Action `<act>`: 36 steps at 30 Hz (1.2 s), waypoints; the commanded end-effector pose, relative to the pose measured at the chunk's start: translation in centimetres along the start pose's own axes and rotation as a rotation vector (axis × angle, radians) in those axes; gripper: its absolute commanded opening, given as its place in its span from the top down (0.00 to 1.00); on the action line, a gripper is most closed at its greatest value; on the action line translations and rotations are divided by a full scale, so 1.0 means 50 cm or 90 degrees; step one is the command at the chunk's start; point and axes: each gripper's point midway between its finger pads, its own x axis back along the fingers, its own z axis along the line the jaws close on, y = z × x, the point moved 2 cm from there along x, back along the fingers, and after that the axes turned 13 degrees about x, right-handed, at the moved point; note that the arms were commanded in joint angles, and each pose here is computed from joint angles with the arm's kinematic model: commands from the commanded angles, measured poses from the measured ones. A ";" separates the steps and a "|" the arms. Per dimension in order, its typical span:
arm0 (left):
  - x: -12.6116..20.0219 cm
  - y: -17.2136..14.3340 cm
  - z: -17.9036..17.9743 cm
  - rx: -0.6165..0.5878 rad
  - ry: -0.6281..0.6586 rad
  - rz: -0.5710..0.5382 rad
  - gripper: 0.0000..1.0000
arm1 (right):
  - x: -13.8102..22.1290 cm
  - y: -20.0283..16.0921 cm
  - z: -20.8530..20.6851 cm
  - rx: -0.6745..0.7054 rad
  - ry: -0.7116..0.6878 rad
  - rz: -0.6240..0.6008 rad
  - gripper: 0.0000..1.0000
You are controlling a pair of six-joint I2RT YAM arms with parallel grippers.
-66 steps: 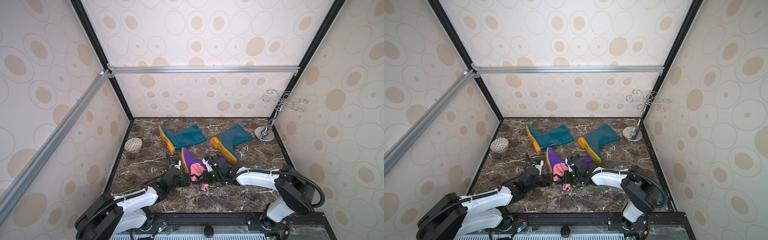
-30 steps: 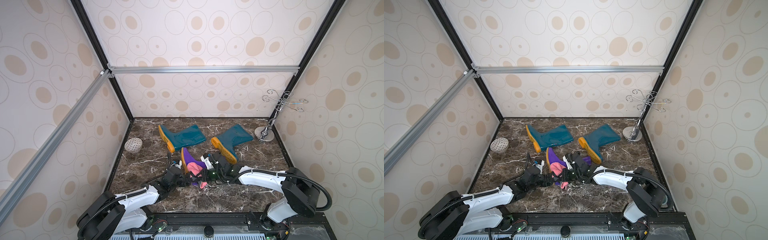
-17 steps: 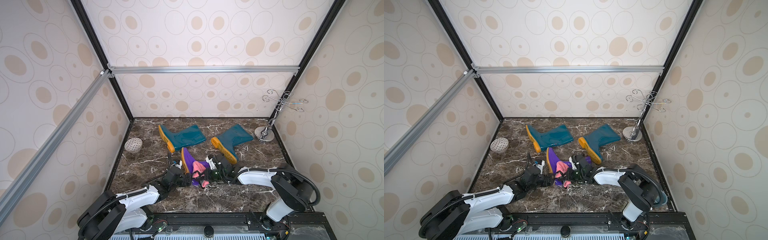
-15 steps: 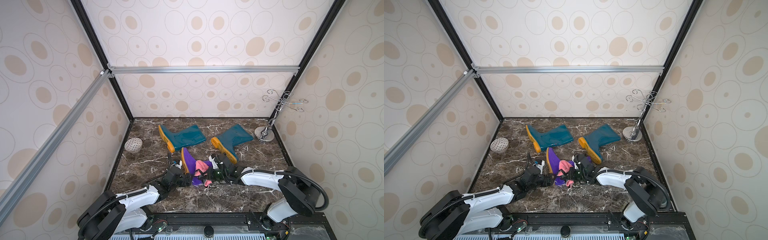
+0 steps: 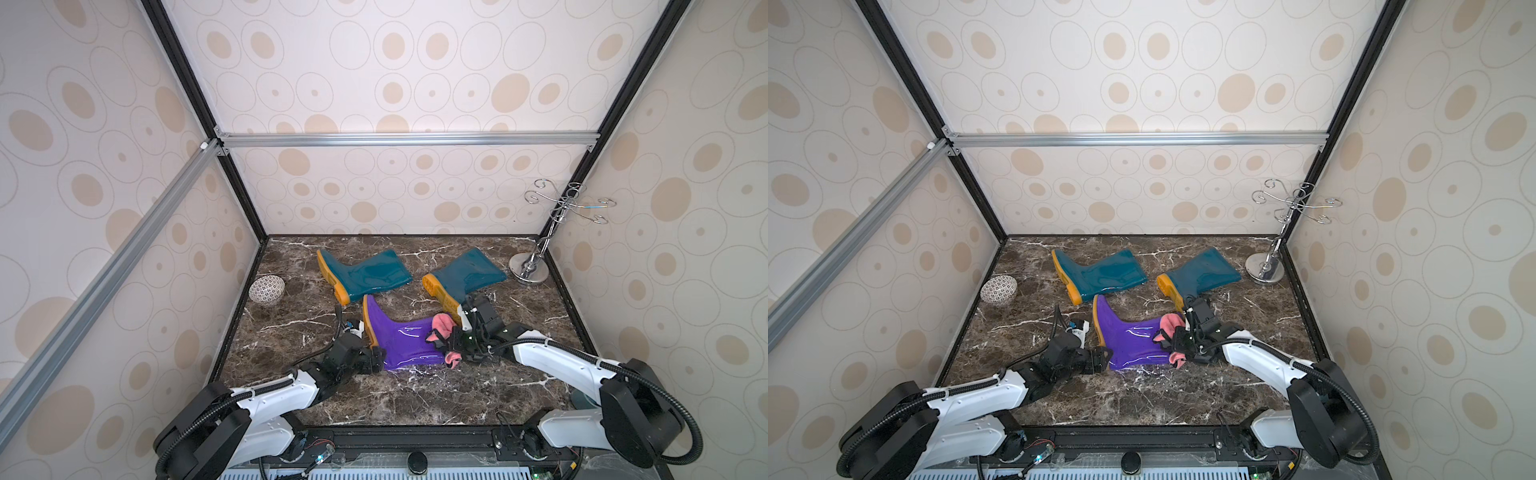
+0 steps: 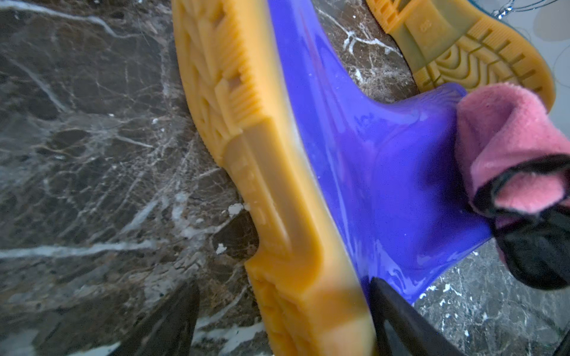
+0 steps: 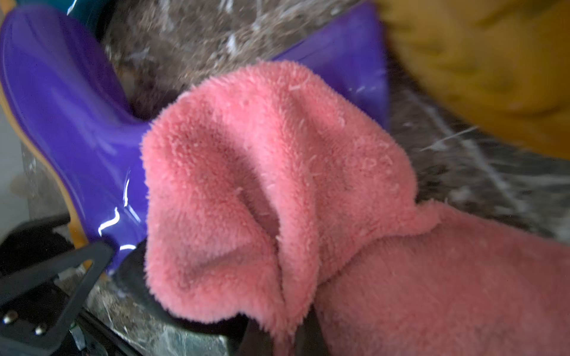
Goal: Wipe the rubber boots with a cloth
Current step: Wipe the dirt off the rubber boot.
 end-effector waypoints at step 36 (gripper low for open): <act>-0.008 -0.011 0.020 -0.019 0.038 0.024 0.14 | 0.023 -0.019 -0.050 0.013 -0.114 0.022 1.00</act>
